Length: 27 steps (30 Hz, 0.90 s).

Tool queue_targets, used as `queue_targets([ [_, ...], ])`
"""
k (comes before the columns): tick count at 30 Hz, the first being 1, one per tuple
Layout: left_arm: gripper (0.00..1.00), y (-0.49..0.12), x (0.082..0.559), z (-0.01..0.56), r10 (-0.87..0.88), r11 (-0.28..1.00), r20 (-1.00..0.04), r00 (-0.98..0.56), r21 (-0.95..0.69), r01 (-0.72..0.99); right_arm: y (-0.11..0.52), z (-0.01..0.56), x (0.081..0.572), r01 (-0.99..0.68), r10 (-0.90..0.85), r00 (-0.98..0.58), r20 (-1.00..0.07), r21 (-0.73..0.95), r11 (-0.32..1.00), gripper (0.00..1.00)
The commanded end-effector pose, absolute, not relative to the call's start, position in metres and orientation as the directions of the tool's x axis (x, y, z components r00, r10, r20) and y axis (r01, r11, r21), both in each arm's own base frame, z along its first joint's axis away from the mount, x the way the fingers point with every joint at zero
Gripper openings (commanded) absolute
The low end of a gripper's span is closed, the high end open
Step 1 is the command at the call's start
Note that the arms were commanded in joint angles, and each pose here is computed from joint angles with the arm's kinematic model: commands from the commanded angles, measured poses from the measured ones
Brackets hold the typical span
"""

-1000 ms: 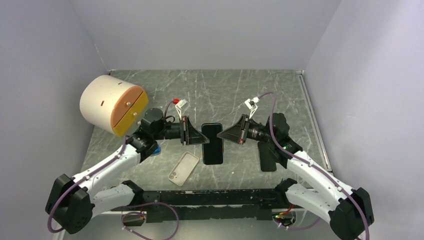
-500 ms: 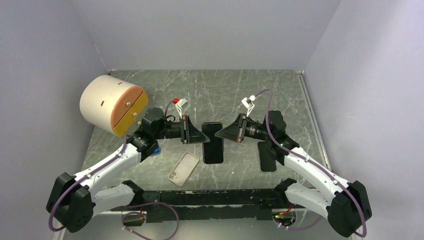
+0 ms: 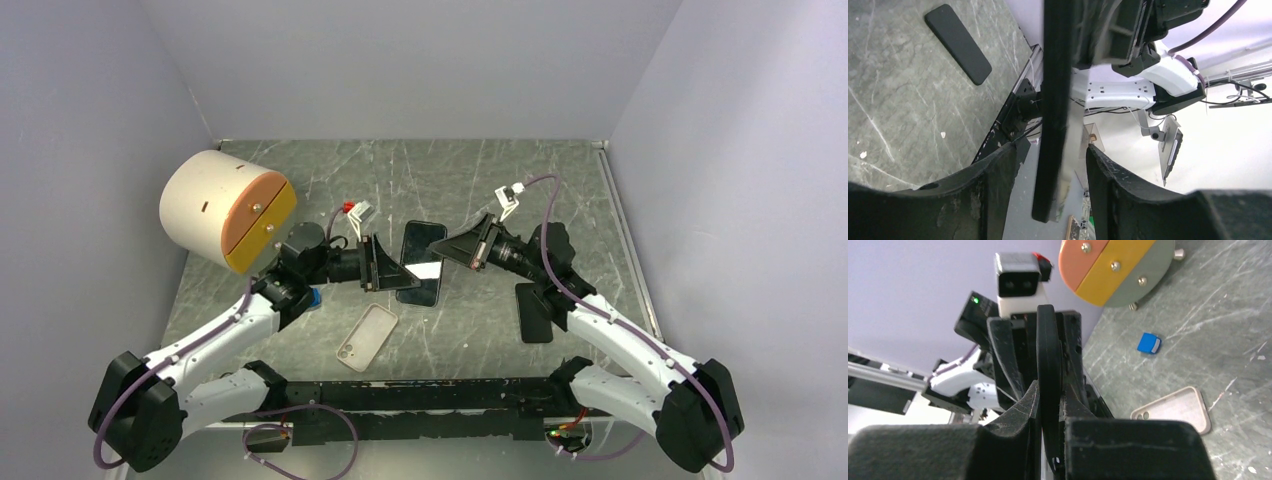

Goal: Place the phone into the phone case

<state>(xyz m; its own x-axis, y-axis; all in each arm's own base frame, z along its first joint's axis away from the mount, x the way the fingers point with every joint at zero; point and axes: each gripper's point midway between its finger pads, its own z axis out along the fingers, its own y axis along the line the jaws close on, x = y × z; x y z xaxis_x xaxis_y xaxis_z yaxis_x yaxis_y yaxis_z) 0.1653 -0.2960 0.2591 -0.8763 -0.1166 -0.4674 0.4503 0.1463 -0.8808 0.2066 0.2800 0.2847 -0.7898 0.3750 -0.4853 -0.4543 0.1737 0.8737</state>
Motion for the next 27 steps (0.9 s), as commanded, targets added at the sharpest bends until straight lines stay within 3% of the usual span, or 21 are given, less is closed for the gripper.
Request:
queue_targets([
  [1, 0.59, -0.295, 0.159, 0.261, -0.128, 0.101, -0.451, -0.883, -0.892, 0.441, 0.274, 0.333, 0.220, -0.488, 0.519, -0.727, -0.450, 0.870, 0.070, 0.00],
  [6, 0.58, -0.293, 0.157, 0.261, -0.140, 0.106, -0.457, -0.878, -0.889, 0.445, 0.273, 0.328, 0.226, -0.455, 0.542, -0.728, -0.421, 0.887, 0.078, 0.00],
  [14, 0.26, -0.291, 0.157, 0.263, -0.143, 0.122, -0.473, -0.869, -0.880, 0.459, 0.275, 0.318, 0.226, -0.436, 0.524, -0.743, -0.416, 0.895, 0.093, 0.00],
  [17, 0.19, -0.291, 0.157, 0.263, -0.145, 0.115, -0.470, -0.871, -0.882, 0.457, 0.279, 0.314, 0.222, -0.434, 0.494, -0.763, -0.418, 0.897, 0.089, 0.07],
  [22, 0.18, -0.291, 0.158, 0.265, -0.157, 0.114, -0.471, -0.868, -0.882, 0.458, 0.285, 0.309, 0.213, -0.438, 0.454, -0.787, -0.418, 0.897, 0.068, 0.20],
  [27, 0.19, -0.290, 0.159, 0.266, -0.164, 0.119, -0.474, -0.865, -0.880, 0.459, 0.292, 0.306, 0.205, -0.449, 0.415, -0.798, -0.437, 0.890, 0.074, 0.25],
])
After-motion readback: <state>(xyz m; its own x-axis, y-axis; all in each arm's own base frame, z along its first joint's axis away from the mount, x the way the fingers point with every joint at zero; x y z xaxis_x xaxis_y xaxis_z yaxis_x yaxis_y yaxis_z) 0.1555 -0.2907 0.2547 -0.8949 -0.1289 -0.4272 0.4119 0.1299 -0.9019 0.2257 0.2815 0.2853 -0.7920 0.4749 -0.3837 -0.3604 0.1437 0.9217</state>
